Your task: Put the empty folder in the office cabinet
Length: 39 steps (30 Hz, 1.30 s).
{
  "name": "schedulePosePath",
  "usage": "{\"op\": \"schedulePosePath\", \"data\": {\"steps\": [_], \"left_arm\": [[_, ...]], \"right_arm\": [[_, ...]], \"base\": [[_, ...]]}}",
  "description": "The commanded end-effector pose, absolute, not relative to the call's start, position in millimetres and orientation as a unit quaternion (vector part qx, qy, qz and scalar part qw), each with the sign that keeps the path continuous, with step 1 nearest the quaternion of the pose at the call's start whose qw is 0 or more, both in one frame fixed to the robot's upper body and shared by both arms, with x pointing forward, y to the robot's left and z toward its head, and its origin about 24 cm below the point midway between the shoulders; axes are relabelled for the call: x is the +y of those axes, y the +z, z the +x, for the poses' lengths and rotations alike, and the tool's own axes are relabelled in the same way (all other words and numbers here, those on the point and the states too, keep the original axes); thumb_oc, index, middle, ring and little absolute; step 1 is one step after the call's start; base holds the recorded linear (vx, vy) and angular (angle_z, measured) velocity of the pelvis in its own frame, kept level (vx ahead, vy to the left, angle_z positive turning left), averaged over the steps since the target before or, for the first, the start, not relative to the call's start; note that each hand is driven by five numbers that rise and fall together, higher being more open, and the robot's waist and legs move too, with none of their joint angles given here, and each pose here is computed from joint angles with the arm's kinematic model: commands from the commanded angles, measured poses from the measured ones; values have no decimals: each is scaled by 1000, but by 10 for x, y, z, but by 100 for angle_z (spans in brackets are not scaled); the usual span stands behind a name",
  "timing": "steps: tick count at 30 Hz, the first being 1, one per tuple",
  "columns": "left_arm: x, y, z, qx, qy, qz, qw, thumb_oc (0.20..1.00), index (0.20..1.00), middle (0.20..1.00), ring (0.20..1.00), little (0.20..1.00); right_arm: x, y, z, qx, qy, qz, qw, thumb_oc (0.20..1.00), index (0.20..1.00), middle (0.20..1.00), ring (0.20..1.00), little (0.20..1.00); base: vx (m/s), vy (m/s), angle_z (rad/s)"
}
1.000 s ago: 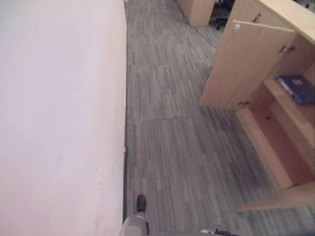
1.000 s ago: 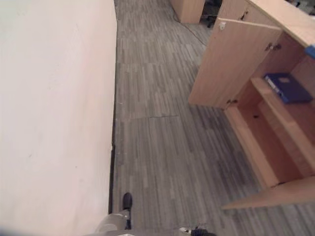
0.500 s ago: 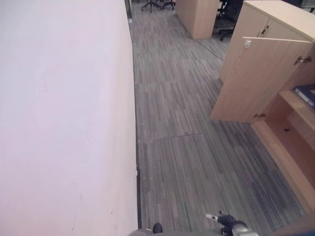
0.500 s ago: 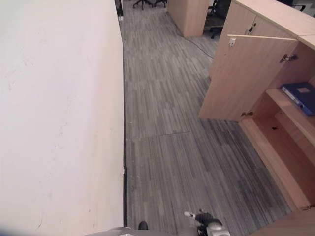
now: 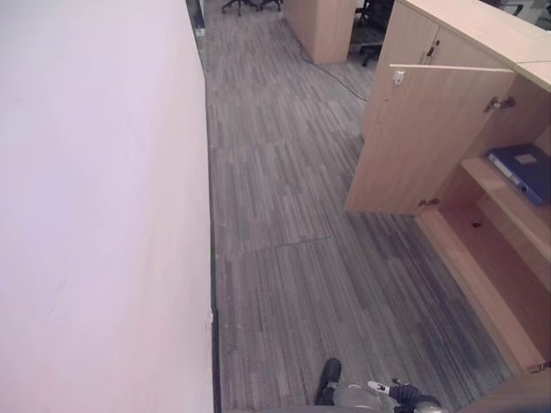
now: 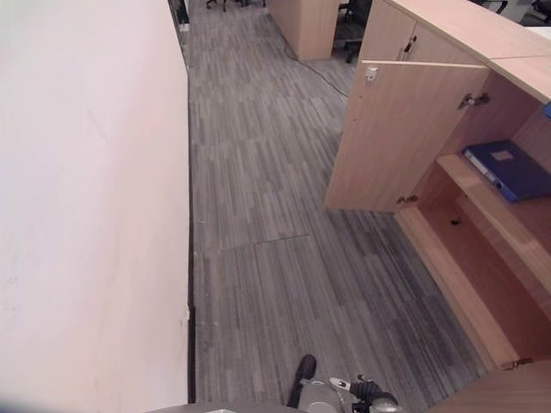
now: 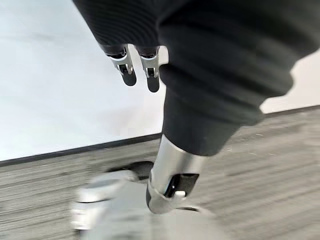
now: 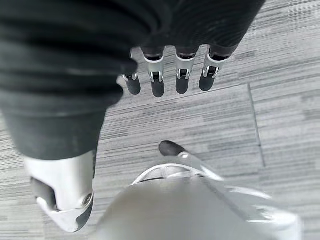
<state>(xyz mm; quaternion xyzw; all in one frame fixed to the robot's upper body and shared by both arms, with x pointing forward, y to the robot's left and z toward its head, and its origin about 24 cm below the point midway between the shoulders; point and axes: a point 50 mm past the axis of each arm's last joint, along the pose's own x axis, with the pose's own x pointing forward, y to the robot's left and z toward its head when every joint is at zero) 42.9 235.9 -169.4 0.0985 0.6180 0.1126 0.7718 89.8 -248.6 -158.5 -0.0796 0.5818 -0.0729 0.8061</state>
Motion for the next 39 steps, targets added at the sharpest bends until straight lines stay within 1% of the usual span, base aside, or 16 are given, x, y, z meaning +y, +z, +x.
{"op": "schedulePosePath", "data": {"steps": [1,3,4,6,7,9,10,11,13,16,18,22,27,36,37,39], "left_arm": [[2498,-1675,292,636,136,106,752,1000,1000,1000,1000,1000],[2505,-1670,327,631,137,107,756,1000,1000,1000,1000,1000],[2509,-1657,440,615,138,102,769,1000,1000,1000,1000,1000],[2508,-1649,498,607,140,101,776,1000,1000,1000,1000,1000],[2506,-1628,625,589,141,97,790,1000,1000,1000,1000,1000],[2494,-1618,691,580,138,100,797,1000,1000,1000,1000,1000],[2458,-1587,858,558,114,125,812,1000,1000,1000,1000,1000],[2457,-1587,861,558,114,125,813,1000,1000,1000,1000,1000],[2426,-1562,971,542,83,157,822,1000,1000,1000,1000,1000],[2442,-1582,893,555,78,161,812,1000,1000,1000,1000,1000],[2482,-1608,760,577,91,154,797,1000,1000,1000,1000,1000],[2481,-1628,677,591,93,150,787,1000,1000,1000,1000,1000],[2483,-1663,442,619,108,133,767,1000,1000,1000,1000,1000],[2498,-1665,389,623,126,119,763,1000,1000,1000,1000,1000],[2501,-1662,407,621,125,121,764,1000,1000,1000,1000,1000],[2506,-1650,497,612,119,127,771,1000,1000,1000,1000,1000]], "right_arm": [[-2387,-1618,913,596,-43,-93,797,1000,1000,1000,1000,1000],[-2383,-1622,899,598,-40,-95,795,1000,1000,1000,1000,1000],[-2370,-1626,899,599,-36,-96,794,1000,1000,1000,1000,1000],[-2356,-1631,892,600,-34,-95,793,1000,1000,1000,1000,1000],[-2329,-1642,873,604,-28,-94,791,1000,1000,1000,1000,1000],[-2327,-1643,868,605,-26,-96,790,1000,1000,1000,1000,1000],[-2364,-1631,887,604,-27,-106,790,1000,1000,1000,1000,1000],[-2364,-1630,888,604,-27,-106,790,1000,1000,1000,1000,1000],[-2407,-1617,907,604,-28,-117,788,1000,1000,1000,1000,1000],[-2479,-1601,895,606,-31,-127,785,1000,1000,1000,1000,1000],[-2511,-1608,821,614,-27,-138,776,1000,1000,1000,1000,1000],[-2522,-1610,796,616,-28,-140,775,1000,1000,1000,1000,1000],[-2538,-1639,603,640,-26,-136,756,1000,1000,1000,1000,1000],[-2425,-1670,593,641,-21,-113,759,1000,1000,1000,1000,1000],[-2402,-1672,614,639,-16,-110,761,1000,1000,1000,1000,1000],[-2353,-1644,813,610,-5,-116,784,1000,1000,1000,1000,1000]], "base": [[279,-191,4],[213,-187,0],[159,-182,-1],[230,-333,-4],[222,-382,-13],[183,-367,-41],[165,-321,-68],[158,-243,-70],[117,-65,-65],[264,76,-59],[306,160,-69],[253,84,-35],[353,196,-53],[230,202,-28],[304,397,-2],[375,603,-21]]}}
